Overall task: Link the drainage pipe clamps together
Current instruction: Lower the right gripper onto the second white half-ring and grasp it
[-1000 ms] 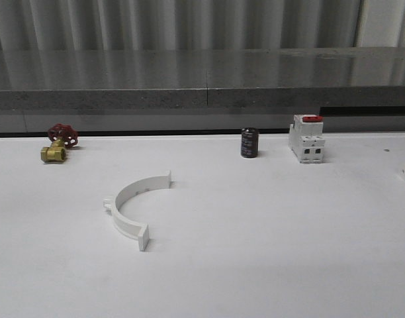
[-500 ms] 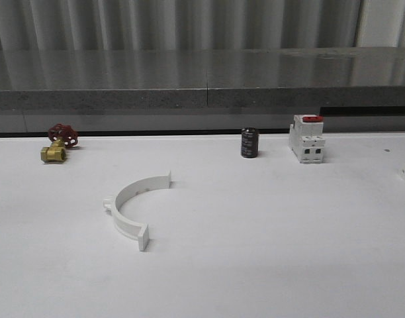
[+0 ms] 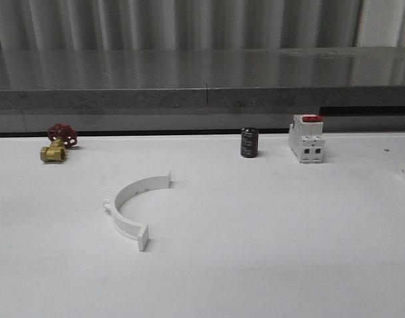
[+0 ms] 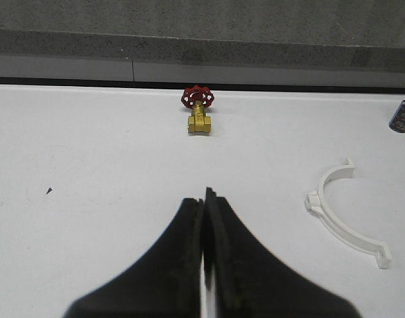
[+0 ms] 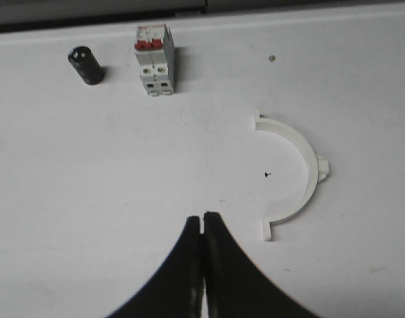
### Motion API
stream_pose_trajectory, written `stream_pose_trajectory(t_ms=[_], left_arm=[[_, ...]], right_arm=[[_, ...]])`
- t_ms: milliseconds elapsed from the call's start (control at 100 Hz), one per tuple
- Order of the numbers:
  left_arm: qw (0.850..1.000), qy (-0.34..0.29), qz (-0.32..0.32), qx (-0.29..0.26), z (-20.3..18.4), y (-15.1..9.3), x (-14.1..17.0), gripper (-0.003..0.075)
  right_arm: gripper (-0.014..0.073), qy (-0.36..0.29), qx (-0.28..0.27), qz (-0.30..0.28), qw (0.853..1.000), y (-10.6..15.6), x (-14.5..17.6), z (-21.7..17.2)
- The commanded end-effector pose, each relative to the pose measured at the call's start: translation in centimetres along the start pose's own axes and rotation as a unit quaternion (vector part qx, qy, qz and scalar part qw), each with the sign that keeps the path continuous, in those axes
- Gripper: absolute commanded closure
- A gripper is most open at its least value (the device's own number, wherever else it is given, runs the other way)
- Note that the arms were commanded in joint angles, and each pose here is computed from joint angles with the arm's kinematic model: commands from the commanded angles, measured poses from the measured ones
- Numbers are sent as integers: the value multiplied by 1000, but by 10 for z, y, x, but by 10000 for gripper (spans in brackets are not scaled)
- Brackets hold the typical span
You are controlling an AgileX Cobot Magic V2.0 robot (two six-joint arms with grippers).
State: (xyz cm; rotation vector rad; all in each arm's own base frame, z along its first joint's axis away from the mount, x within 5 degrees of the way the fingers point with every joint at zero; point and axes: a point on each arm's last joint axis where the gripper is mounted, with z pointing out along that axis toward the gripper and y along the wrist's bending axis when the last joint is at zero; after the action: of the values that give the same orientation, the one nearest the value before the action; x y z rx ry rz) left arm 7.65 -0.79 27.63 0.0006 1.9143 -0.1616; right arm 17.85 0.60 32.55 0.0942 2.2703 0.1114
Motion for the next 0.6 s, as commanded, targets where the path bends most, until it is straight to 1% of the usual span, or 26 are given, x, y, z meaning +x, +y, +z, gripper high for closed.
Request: stream_pose_trajectory(t_ms=[0, 120, 190, 240, 310, 360, 380, 430, 500, 550, 590], left_arm=[[999, -43, -2, 14, -3, -3, -14, 741], [999, -43, -2, 14, -3, -3, -14, 741], [999, -43, -2, 14, -3, -3, -14, 741], [999, -43, -2, 14, -3, -3, -14, 741], [999, -43, -2, 14, -3, -3, -14, 741], [999, -43, -2, 14, -3, -3, -14, 741], [999, -43, -2, 14, -3, -3, -14, 741], [999, -42, -2, 13, -3, -3, -14, 741], [999, -42, -2, 13, -3, -3, -14, 741], [999, -42, -2, 13, -3, -3, -14, 741], [999, -42, -2, 13, -3, -3, -14, 741]], right_arm=[[659, -13, -3, 2, 1000, 2, -13, 7], [659, 24, 1, 2, 1000, 1, -9, 18], [655, 30, 2, -3, 1000, 1, -9, 20], [628, 30, 2, -4, 1000, 1, -9, 20], [535, 30, 2, -4, 1000, 1, -9, 20], [419, 28, 1, -4, 1000, 1, -9, 20], [387, 27, 1, -4, 1000, 1, -9, 20], [255, 27, 1, -3, 1000, 1, -9, 20], [117, 26, 1, -3, 1000, 1, -9, 20], [65, 22, 1, 1, 1000, 1, -10, 20], [61, 18, 1, 6, 1000, 1, -11, 20]])
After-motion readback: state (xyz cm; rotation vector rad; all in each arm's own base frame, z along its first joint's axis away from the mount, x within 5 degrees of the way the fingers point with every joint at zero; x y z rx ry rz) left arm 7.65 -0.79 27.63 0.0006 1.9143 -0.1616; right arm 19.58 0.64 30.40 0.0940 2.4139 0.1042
